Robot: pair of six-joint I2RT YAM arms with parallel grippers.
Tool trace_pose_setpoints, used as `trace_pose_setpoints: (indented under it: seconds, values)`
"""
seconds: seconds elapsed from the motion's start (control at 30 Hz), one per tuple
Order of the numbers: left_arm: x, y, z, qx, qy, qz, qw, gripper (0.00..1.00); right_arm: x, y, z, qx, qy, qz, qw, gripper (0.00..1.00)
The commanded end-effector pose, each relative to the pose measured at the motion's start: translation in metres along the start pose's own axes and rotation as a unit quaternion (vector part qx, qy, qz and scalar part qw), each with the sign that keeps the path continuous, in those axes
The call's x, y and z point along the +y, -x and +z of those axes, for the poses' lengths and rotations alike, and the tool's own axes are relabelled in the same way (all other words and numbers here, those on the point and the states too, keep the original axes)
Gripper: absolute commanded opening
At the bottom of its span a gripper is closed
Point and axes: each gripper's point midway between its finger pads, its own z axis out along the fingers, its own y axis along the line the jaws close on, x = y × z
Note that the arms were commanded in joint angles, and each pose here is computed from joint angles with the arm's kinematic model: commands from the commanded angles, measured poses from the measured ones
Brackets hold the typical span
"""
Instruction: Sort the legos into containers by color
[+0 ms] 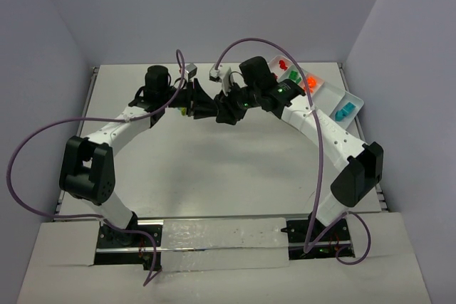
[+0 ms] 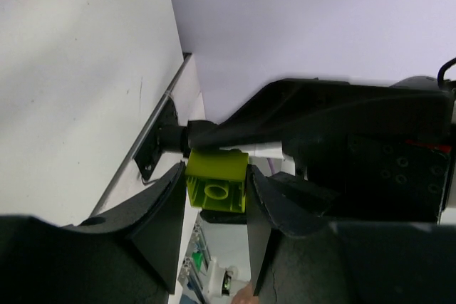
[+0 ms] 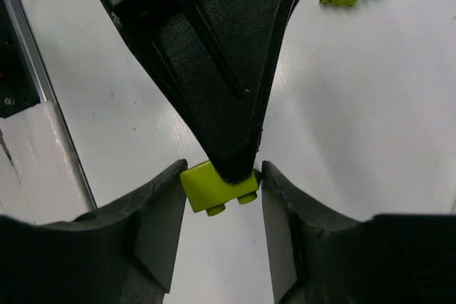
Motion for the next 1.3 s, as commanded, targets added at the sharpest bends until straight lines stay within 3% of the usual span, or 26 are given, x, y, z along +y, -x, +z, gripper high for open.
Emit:
trace_pose_setpoints:
  seconds: [0.0,0.13,0.17,0.33,0.43,0.53,0.7,0.87,0.9,1.07,1.27]
  values:
    - [-0.029,-0.005,-0.008,0.001,-0.036,0.043,0.998,0.00,0.003,0.027,-0.009,-0.042,-0.002,-0.029,0.999,0.42]
    - [-0.025,-0.002,-0.009,-0.006,-0.033,0.041,0.999,0.07,0.007,0.028,-0.013,-0.049,0.000,-0.035,0.998,0.26]
    - [-0.023,-0.001,-0.010,-0.008,-0.031,0.041,0.999,0.21,0.006,0.027,-0.014,-0.049,-0.002,-0.035,0.998,0.17]
    - [-0.011,0.036,-0.034,-0.077,0.011,0.065,0.995,0.84,-0.003,0.014,-0.027,-0.044,-0.025,-0.023,0.998,0.08]
    - [0.009,0.064,-0.059,-0.130,0.058,0.050,0.989,0.88,-0.026,-0.006,-0.040,-0.032,-0.050,0.004,0.998,0.07]
    - [0.027,0.093,-0.086,-0.188,0.133,0.086,0.969,0.90,-0.068,-0.033,-0.067,-0.024,-0.099,0.044,0.994,0.07]
    - [0.045,0.117,-0.122,-0.269,0.264,0.186,0.907,0.91,-0.140,-0.094,-0.107,0.026,-0.195,0.104,0.975,0.06]
    - [0.054,0.106,-0.136,-0.234,0.312,0.290,0.874,0.92,-0.196,-0.159,-0.139,0.079,-0.250,0.148,0.954,0.05]
    - [0.055,0.103,-0.138,-0.227,0.316,0.304,0.870,0.96,-0.208,-0.172,-0.145,0.090,-0.259,0.158,0.949,0.04]
    - [0.057,0.098,-0.138,-0.209,0.323,0.325,0.864,0.99,-0.255,-0.222,-0.150,0.130,-0.290,0.213,0.924,0.03]
    - [0.061,0.101,-0.136,-0.198,0.329,0.319,0.866,0.99,-0.287,-0.249,-0.141,0.157,-0.319,0.236,0.904,0.05]
